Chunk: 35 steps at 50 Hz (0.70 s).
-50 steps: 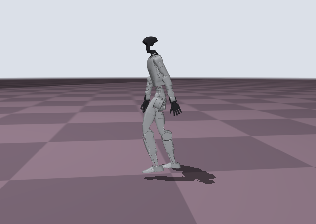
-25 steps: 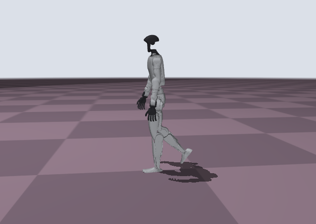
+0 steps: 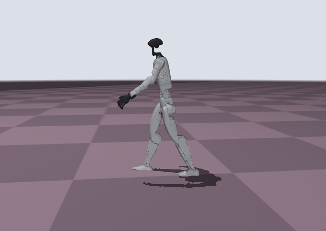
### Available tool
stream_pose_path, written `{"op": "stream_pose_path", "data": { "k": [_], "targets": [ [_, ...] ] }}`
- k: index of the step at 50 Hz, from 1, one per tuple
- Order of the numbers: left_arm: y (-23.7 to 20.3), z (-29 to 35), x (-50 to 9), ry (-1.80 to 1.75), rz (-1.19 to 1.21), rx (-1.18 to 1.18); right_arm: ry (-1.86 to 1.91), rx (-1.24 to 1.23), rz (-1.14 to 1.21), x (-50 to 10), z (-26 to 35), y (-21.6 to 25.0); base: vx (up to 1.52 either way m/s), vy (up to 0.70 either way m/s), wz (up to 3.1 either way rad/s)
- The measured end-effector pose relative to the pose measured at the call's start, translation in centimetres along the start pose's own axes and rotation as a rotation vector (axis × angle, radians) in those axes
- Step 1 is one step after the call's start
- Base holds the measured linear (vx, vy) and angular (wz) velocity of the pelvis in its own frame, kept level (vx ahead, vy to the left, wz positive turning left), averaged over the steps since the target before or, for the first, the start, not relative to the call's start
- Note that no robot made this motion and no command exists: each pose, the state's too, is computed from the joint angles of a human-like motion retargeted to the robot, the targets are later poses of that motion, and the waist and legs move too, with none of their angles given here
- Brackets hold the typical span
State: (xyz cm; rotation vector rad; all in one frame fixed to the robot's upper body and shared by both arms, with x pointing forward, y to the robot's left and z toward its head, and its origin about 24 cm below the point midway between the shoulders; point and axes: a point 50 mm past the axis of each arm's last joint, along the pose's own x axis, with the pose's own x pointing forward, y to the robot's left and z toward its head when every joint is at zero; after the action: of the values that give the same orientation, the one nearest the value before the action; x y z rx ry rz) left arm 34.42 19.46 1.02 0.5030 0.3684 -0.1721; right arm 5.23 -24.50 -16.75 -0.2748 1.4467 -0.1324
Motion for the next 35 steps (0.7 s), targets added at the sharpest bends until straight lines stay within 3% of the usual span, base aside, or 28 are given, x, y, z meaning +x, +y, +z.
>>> {"op": "stream_pose_path", "data": {
  "k": [6,15,21,27,35],
  "targets": [
    [-5.6,-10.6,-4.2,0.347,-0.205,0.064,-0.095,-0.089,-0.029,-0.1,3.3,-1.0,0.75,-0.24,-0.24],
    [-11.3,-24.5,-18.6,0.971,-0.443,-0.061,-0.380,-0.274,-0.143,-2.2,13.2,-3.1,0.64,-0.17,-0.44],
    [-11.6,-27.5,-24.9,1.180,-0.421,-0.145,-0.612,-0.327,-0.260,-6.0,21.0,-5.1,0.56,-0.03,-0.69],
    [-12.1,-28.0,-26.6,1.187,-0.303,-0.291,-0.846,-0.299,-0.324,-10.1,26.4,-5.9,0.63,0.10,-0.82],
    [-12.4,-26.8,-23.7,1.089,-0.303,-0.375,-0.811,-0.256,-0.197,-8.5,24.6,-3.6,0.70,0.21,-0.08]
  ]
}}
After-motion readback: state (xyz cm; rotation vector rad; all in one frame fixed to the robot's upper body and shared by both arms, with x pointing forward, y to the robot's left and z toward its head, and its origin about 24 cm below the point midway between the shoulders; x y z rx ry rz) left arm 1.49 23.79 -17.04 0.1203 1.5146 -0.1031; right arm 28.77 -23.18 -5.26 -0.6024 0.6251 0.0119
